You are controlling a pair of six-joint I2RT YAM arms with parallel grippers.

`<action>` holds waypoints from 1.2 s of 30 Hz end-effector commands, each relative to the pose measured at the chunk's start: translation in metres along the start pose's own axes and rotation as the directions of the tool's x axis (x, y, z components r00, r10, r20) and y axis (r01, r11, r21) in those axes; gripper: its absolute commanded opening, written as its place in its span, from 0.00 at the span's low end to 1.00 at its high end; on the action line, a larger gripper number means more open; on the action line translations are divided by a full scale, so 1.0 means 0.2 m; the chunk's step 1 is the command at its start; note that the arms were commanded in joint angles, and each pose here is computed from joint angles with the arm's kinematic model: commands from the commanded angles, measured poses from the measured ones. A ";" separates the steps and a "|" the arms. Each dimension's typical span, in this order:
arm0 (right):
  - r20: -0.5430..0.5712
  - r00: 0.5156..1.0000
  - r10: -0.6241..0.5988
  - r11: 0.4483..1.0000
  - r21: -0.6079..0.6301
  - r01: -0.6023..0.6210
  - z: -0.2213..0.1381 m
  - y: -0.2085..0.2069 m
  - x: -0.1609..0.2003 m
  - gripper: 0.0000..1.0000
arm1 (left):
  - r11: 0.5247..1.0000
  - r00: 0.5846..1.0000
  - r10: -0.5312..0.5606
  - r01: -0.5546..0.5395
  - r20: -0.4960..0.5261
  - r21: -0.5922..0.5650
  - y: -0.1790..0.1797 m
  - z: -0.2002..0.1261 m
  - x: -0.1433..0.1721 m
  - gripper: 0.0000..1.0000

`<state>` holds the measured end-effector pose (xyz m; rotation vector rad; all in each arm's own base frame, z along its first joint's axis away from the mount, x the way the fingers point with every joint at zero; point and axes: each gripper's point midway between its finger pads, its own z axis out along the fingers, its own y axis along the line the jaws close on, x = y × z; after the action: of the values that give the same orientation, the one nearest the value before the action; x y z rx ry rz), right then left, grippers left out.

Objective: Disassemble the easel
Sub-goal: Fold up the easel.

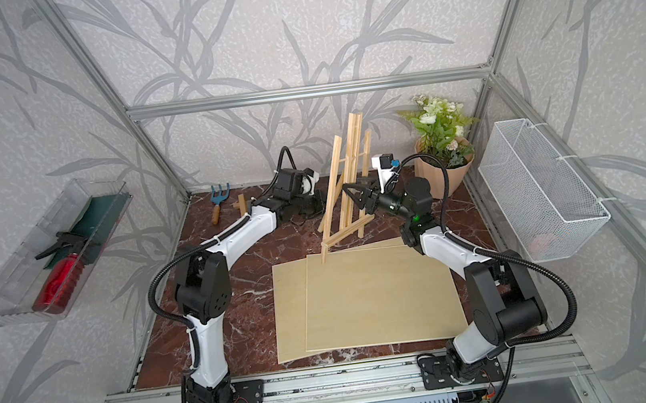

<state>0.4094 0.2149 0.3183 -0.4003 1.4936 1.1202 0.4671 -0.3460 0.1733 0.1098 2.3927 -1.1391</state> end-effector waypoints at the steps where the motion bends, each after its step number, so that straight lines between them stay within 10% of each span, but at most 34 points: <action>1: 0.113 0.992 -0.053 0.998 -0.030 0.057 -0.03 0.06 -0.16 0.36 | 0.973 0.998 0.003 -0.016 0.060 0.230 -0.32 -0.06 -0.07 0.06; 23: 0.155 0.988 0.005 0.999 -0.049 0.003 -0.06 0.02 -0.19 0.35 | 0.831 0.998 -0.066 0.063 -0.015 0.553 -0.67 0.00 0.06 0.04; 36: 0.167 0.986 0.020 0.998 -0.059 -0.010 -0.08 0.01 -0.21 0.35 | 0.998 0.997 -0.001 -0.004 0.078 0.067 -0.23 -0.17 0.01 0.00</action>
<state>0.4156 0.1928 0.3296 -0.2918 1.4282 1.1969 0.4440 -0.3745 0.2207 0.0661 2.2384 -1.3763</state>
